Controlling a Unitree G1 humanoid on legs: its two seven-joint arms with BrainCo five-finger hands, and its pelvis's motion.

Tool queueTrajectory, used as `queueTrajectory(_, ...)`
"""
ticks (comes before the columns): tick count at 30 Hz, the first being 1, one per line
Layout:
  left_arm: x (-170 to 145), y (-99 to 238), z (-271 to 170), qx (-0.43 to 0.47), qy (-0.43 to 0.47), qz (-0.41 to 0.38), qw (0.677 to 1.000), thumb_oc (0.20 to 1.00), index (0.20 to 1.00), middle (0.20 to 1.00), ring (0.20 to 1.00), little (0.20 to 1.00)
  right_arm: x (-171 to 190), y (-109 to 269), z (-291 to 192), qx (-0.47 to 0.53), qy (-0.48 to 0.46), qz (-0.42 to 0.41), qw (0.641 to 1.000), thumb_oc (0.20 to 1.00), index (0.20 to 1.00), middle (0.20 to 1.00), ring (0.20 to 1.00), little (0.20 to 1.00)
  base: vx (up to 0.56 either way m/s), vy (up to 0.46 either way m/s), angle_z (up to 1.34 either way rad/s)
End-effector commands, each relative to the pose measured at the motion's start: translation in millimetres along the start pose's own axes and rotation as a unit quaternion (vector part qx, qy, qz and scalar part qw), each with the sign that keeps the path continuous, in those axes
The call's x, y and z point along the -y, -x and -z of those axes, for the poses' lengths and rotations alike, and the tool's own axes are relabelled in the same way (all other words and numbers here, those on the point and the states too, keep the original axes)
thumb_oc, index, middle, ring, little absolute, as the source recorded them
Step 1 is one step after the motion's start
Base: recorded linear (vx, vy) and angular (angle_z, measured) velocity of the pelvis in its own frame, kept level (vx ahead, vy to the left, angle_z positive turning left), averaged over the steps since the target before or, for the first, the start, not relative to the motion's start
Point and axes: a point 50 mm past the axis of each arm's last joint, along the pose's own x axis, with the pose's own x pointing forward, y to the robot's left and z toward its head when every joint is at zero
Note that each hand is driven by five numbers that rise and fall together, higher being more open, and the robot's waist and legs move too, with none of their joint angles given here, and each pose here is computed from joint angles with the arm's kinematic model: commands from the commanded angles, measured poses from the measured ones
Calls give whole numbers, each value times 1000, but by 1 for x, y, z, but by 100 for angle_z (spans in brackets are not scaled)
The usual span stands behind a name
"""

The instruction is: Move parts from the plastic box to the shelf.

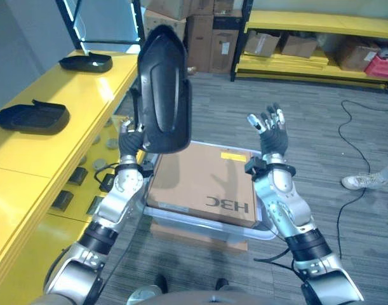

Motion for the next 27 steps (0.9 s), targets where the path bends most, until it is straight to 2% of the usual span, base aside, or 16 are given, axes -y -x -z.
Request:
queueTrajectory(1,-6,-17,-56,139,21,-18,990,200,200,200,200,200,-2,-7,-28,60,-38,-6,997,1000,1000,1000,1000,1000,-7,31,0)
queueTrajectory(5,-21,-18,-67,170,3,-38,985,200,200,200,200,200,3,-6,-30,64,-37,-2,997,1000,1000,1000,1000,1000,-36,14,4)
queueTrajectory(7,-26,-20,-75,189,-7,-22,982,200,200,200,200,200,18,-4,-31,70,-30,21,997,1000,1000,1000,1000,1000,-52,-20,28)
queueTrajectory(9,-26,-18,-82,212,-5,-1,977,200,200,200,200,200,46,4,-34,83,-10,56,995,1000,1000,1000,1000,1000,-66,-43,213)
queueTrajectory(11,-29,-17,-82,214,-5,-6,977,200,200,200,200,200,52,6,-34,82,-7,60,995,1000,1000,1000,1000,1000,-95,-68,267)
queueTrajectory(13,-47,-12,-83,227,-6,-8,974,200,200,200,200,200,67,10,-35,89,4,72,993,1000,1000,1000,1000,1000,-163,-110,171)
queueTrajectory(19,-102,3,-77,227,-44,-61,971,200,200,200,200,200,77,13,-42,92,20,63,994,1000,1000,1000,1000,1000,-123,-57,91)
queueTrajectory(27,-129,17,-61,194,-72,-93,974,200,200,200,200,200,80,18,-48,94,22,64,993,1000,1000,1000,1000,1000,-68,7,100)
